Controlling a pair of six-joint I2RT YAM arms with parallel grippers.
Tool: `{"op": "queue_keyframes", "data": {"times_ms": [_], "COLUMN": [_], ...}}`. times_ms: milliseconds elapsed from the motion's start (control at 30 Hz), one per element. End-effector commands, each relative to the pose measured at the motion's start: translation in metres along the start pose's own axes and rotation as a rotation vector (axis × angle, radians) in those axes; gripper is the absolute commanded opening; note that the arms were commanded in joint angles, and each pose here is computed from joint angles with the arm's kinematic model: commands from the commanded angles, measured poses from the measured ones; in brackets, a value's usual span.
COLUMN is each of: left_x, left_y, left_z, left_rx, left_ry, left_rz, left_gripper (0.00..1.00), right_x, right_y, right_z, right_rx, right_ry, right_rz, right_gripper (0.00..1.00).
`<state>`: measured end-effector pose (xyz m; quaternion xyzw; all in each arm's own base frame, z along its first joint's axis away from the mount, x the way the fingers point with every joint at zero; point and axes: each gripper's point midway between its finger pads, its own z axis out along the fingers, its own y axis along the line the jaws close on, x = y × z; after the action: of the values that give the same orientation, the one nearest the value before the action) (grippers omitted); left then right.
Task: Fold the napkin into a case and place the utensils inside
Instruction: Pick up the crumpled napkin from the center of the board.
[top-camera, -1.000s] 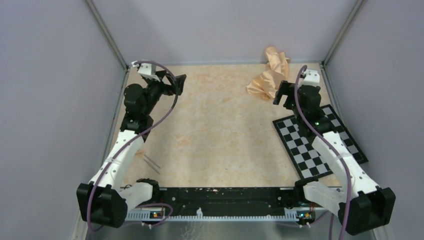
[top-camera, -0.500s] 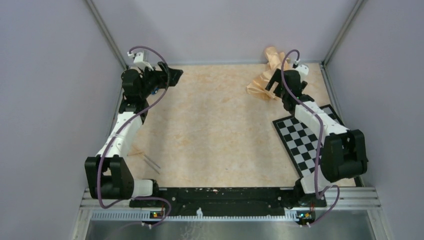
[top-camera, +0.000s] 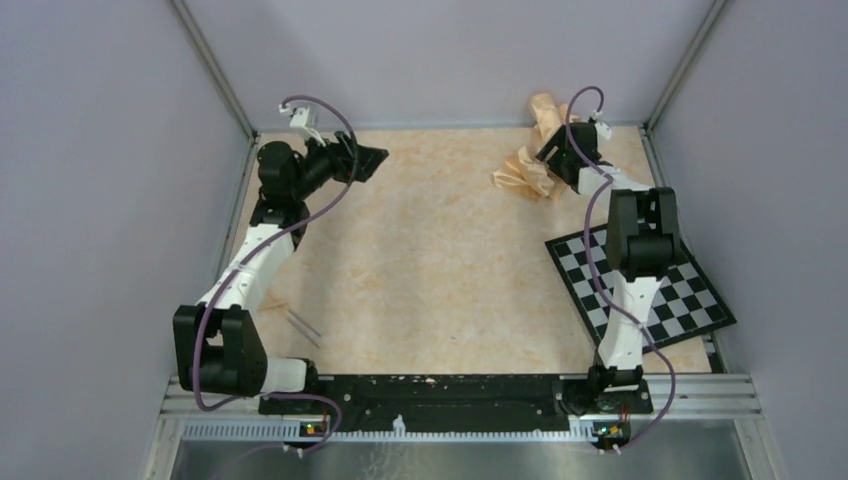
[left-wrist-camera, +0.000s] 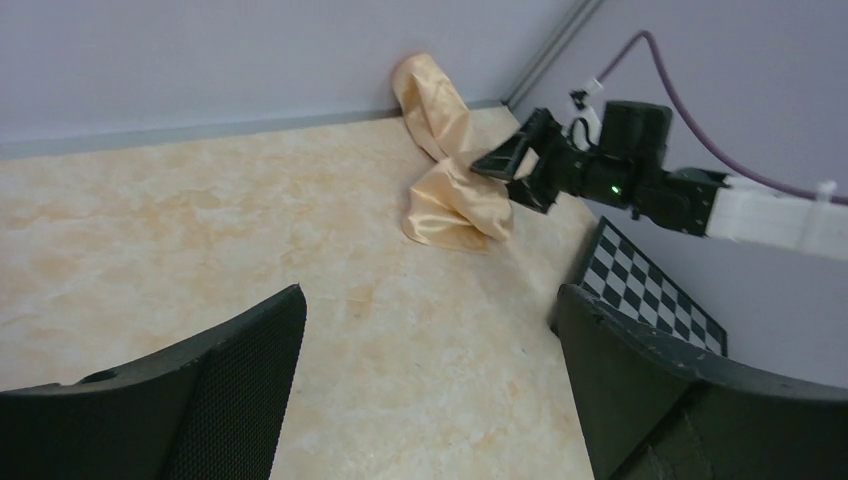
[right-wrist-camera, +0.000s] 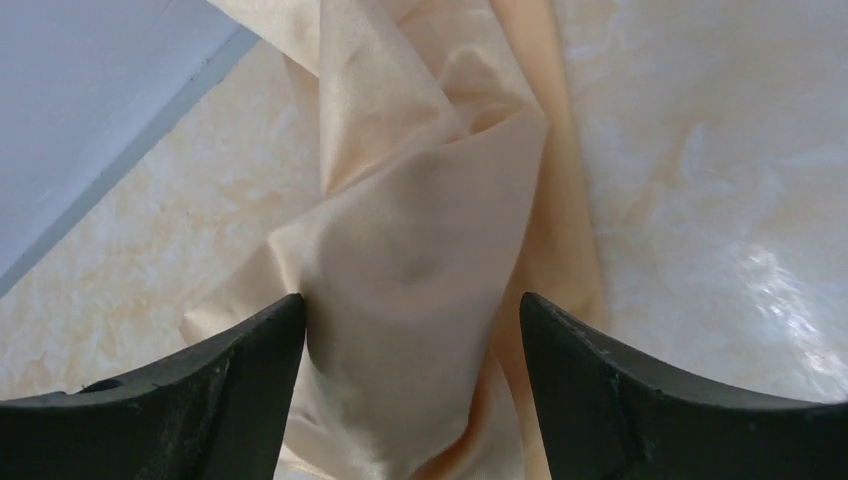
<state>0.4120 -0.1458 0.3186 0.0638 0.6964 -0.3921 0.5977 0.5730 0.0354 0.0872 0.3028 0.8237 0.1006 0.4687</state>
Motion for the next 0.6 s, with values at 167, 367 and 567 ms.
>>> {"op": "queue_keyframes", "data": {"times_ms": [167, 367, 567], "left_x": [0.045, 0.078, 0.128], "left_y": [-0.042, -0.052, -0.089], "left_z": [0.027, 0.030, -0.026], "left_rx": [0.146, 0.016, 0.091], "left_ry": [0.144, 0.227, 0.383], "left_rz": [0.036, 0.043, -0.256], "left_gripper": [0.98, 0.98, 0.99], "right_x": [0.056, 0.121, 0.202], "right_y": [0.076, 0.121, 0.113], "right_z": [0.001, -0.114, -0.238], "right_rx": [-0.370, -0.541, -0.573], "right_ry": [0.301, 0.418, 0.548], "right_rz": [-0.264, -0.380, -0.427], "right_gripper": [0.20, 0.00, 0.00]}}
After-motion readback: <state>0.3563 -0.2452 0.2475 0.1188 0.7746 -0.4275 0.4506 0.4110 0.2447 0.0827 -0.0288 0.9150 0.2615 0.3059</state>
